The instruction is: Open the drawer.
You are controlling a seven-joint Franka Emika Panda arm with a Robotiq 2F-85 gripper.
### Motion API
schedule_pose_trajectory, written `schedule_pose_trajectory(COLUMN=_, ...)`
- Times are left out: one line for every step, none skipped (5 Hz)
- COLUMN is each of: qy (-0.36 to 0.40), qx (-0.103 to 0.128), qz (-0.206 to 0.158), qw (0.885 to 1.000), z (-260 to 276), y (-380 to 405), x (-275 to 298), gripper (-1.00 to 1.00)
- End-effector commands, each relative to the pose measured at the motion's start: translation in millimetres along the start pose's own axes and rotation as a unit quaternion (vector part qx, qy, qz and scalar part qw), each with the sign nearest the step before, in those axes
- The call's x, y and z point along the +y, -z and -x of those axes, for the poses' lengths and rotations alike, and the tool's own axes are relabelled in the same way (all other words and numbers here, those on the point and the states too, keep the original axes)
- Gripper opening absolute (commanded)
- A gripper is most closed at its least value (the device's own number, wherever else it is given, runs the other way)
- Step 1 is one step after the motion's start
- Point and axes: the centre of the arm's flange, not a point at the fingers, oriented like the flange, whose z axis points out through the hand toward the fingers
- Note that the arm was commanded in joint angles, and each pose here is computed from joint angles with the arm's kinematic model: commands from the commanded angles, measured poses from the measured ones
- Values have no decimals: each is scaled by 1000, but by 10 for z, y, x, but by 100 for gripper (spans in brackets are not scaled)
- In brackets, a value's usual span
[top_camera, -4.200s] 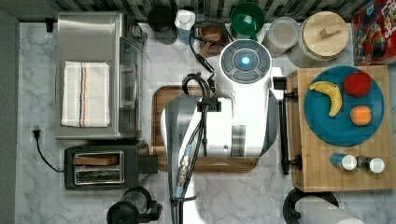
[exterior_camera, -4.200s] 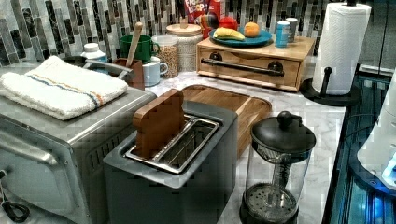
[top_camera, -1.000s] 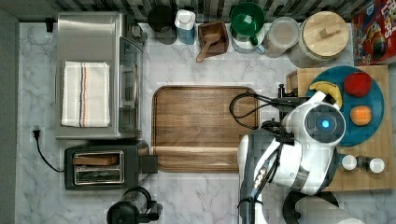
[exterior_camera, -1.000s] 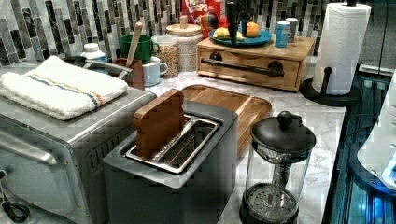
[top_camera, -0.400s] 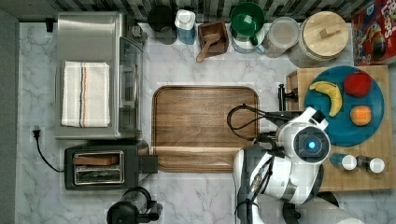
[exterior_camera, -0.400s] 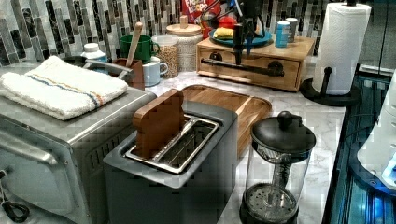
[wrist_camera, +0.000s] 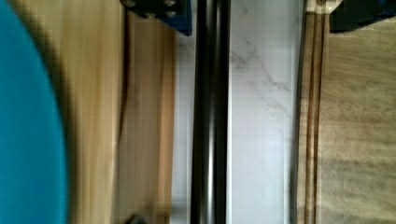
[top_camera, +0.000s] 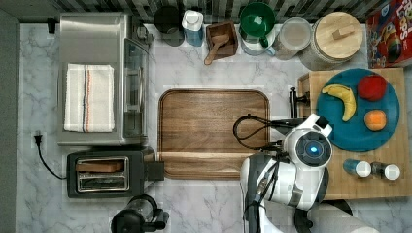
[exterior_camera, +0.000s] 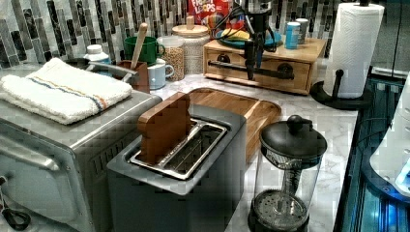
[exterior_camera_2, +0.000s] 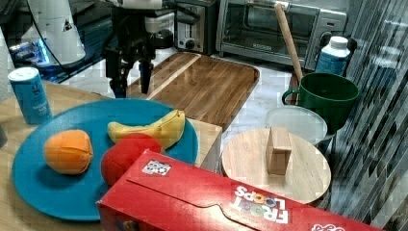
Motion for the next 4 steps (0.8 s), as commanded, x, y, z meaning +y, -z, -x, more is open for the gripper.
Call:
schedule_pose_trajectory(qy=-13, qx=64, qz=5, qw=998, z=-395, y=18, x=-39, gripper=100)
schedule_pose_trajectory(qy=-47, qx=60, qz=8, qw=997, z=-592, y=68, x=-219, gripper=100)
schedule_pose_trajectory(qy=-74, qx=60, qz=-1, qw=995, z=-770, y=45, x=-368, gripper=100)
schedule_pose_trajectory(qy=-93, qx=67, qz=-8, qw=993, z=-927, y=12, x=-609, gripper=100)
